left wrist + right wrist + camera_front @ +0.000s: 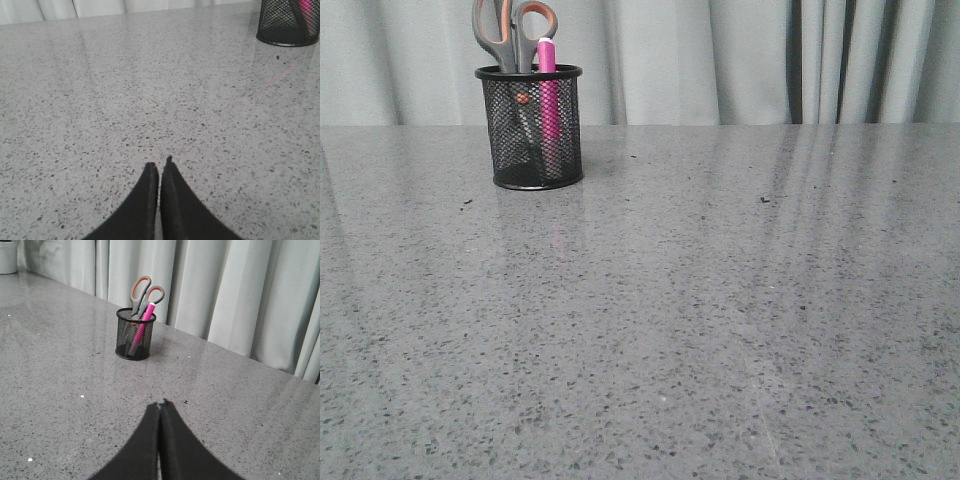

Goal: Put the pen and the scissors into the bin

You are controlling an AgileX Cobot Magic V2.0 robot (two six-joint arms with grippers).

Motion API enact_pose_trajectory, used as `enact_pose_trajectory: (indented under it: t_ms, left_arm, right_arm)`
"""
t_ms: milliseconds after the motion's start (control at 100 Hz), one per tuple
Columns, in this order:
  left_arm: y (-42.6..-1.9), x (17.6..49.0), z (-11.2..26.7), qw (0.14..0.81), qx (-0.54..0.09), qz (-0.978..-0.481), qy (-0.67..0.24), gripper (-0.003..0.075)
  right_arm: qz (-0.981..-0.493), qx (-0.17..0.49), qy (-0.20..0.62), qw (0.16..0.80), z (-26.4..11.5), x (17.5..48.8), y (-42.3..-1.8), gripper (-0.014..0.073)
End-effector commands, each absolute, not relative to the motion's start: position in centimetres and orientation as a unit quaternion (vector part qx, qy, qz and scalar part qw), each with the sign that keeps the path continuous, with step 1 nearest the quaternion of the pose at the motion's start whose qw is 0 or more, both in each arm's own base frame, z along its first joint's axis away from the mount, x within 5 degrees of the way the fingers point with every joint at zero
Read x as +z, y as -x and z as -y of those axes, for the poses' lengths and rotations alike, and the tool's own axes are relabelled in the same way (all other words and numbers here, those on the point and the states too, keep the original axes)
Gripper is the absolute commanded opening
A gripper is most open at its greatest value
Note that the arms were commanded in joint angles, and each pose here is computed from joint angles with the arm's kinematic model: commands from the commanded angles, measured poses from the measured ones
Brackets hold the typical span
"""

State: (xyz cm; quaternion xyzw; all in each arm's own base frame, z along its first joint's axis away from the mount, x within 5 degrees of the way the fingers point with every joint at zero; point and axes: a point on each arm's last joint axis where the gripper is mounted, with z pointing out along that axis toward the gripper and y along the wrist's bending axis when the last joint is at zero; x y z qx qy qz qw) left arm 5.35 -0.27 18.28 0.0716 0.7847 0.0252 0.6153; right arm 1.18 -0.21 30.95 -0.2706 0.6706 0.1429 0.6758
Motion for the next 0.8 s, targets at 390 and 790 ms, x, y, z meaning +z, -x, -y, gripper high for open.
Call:
enact_pose_trajectory:
  t_ms: [390,790]
  left_arm:
    - [-5.4,17.4,0.2,0.631,0.024,-0.772,-0.065,-0.0019]
    - [-5.4,17.4,0.2,0.631,0.024,-0.772,-0.065,-0.0019]
  right_arm:
    - [-0.685,0.063,0.159,0.708,-1.2,27.0,-4.1,-0.0069]
    - [-0.757,-0.016,0.019,0.653,0.0,18.5,-5.4,-0.0070]
